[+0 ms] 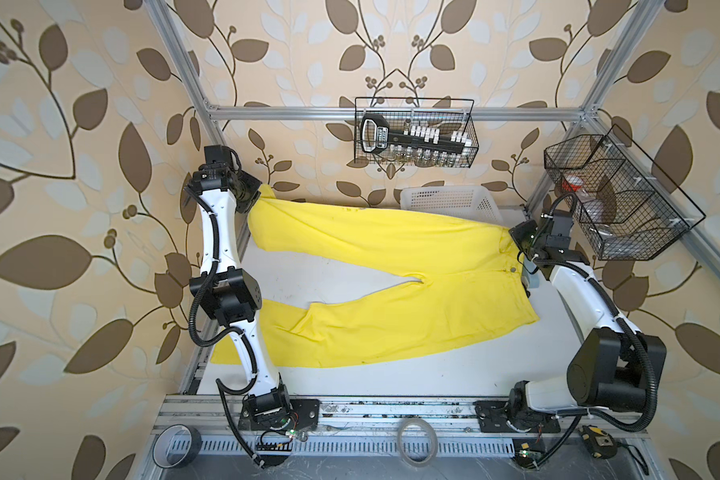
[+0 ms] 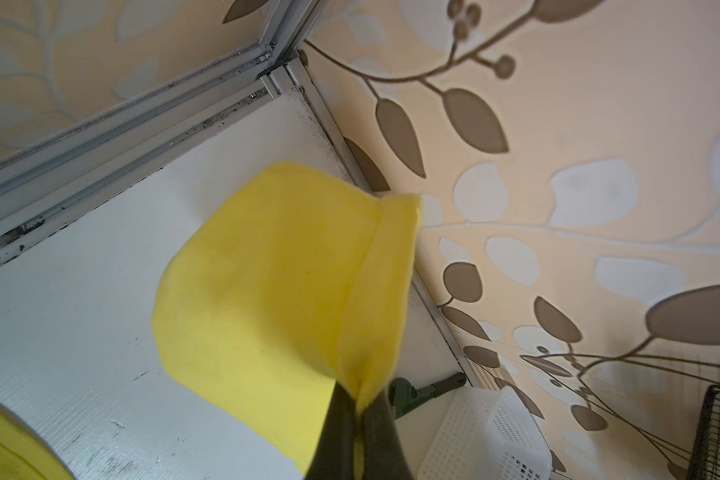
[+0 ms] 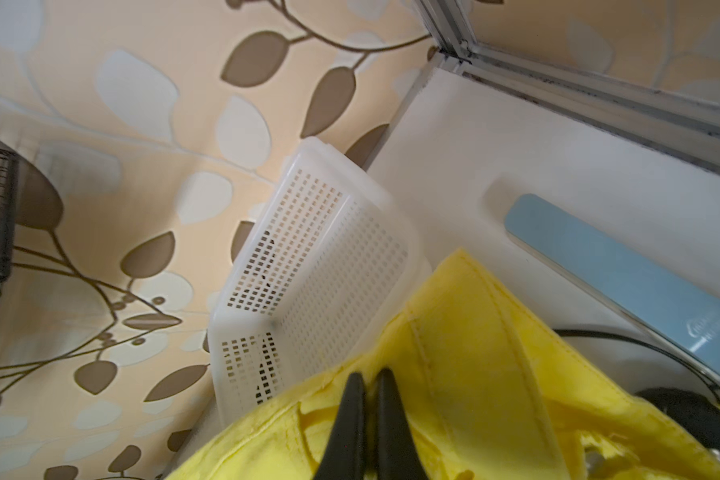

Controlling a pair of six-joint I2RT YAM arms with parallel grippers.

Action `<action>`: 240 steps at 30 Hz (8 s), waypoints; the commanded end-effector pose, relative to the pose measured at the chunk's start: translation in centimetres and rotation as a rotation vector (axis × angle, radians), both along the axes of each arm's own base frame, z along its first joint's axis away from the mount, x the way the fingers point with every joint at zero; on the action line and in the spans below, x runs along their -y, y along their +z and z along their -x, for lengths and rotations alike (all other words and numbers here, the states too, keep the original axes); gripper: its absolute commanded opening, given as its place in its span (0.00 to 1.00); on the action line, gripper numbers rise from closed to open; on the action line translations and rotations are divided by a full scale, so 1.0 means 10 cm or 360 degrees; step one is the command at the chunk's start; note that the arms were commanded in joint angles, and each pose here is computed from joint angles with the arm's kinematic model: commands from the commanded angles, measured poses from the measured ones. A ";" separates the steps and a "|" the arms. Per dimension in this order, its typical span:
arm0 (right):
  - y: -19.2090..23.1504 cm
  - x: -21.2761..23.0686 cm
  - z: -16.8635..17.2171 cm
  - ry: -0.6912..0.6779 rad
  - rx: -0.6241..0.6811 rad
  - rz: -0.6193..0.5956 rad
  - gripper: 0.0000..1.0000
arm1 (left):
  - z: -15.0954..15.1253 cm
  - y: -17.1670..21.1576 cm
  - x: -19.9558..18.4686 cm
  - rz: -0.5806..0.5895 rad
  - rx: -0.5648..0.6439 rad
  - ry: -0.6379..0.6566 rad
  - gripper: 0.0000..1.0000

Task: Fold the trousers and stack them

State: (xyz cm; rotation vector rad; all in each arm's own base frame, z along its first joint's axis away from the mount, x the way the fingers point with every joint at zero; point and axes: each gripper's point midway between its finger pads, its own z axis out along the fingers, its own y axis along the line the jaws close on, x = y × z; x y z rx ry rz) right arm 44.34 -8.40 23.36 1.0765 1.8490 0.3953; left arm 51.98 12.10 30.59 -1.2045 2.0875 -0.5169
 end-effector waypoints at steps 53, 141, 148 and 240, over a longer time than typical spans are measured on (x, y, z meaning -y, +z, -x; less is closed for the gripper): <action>-2.15 0.20 2.16 -0.0318 -0.0791 -0.0095 0.00 | 3.14 -2.05 0.11 -0.0283 -0.0689 0.0428 0.00; -2.57 -1.84 2.35 0.0739 -0.0959 0.0442 0.60 | 2.41 -1.90 0.64 -0.0607 -0.0762 -0.0369 0.91; -2.51 -1.66 2.40 0.0613 -0.0970 0.0370 0.61 | 2.27 -1.94 0.43 -0.0631 -0.0815 -0.0521 0.93; -1.83 -1.99 1.77 0.1162 -0.0558 0.0370 0.70 | 2.77 -1.85 -0.49 -0.0865 -0.1418 -0.0153 0.84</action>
